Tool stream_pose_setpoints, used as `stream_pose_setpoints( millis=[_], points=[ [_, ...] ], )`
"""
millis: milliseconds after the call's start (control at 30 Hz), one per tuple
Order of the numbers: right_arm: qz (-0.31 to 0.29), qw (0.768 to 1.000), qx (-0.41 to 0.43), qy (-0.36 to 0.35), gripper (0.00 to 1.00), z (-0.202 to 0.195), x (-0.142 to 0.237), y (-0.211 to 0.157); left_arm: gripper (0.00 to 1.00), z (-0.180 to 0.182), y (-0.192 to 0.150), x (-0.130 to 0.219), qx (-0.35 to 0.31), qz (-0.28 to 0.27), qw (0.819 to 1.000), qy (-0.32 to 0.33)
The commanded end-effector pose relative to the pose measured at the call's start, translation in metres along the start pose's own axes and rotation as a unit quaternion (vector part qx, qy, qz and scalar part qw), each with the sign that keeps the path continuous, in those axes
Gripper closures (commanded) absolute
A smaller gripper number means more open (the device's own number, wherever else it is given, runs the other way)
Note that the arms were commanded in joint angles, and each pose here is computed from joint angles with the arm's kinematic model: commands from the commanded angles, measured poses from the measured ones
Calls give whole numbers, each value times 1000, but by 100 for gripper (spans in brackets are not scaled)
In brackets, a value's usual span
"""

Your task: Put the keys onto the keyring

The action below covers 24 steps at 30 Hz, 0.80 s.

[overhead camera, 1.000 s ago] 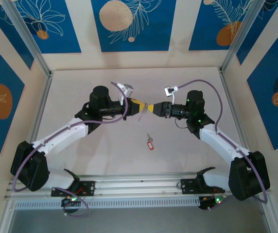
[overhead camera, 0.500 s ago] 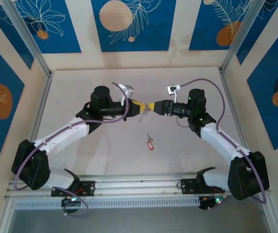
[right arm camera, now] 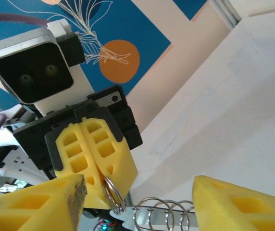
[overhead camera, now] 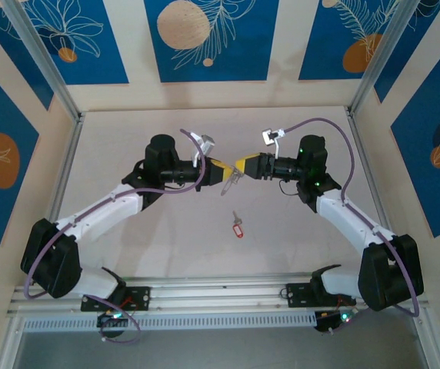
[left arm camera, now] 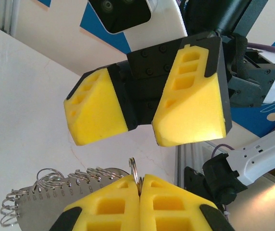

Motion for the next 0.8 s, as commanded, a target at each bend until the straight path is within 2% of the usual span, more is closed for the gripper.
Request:
stream_pose_setpoints(
  millis=[0,167,400,533,700,767],
  points=[
    [10,999,21,34,44,12,0,4,100,-11,19,1,-23,-18,999,-30],
    [23,998,24,52,53,16,-3,0,100,-12,21,0,-23,-21,999,-32],
    [34,998,18,59,58,14,-5,-6,100,-12,22,-1,-21,-24,999,-39],
    [35,997,16,60,65,13,-6,-7,100,-11,23,-2,-20,-24,999,-40],
    [36,998,13,59,82,10,-7,-8,100,-10,23,-3,-17,-23,999,-42],
    [37,997,13,59,92,10,-8,-8,100,-10,23,-3,-16,-23,999,-42]
  ],
)
Point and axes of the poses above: each hand's point on the last joint's axis, 136 mm out from that joint toward the fingers, its own x axis back along the fingers, its own z axis along the line the jaws close on, y = z × x, the point moved 4 cm from there along x, back along the fingers, and after that the axes turned 5 degrees about x, right-handed, at the moved point
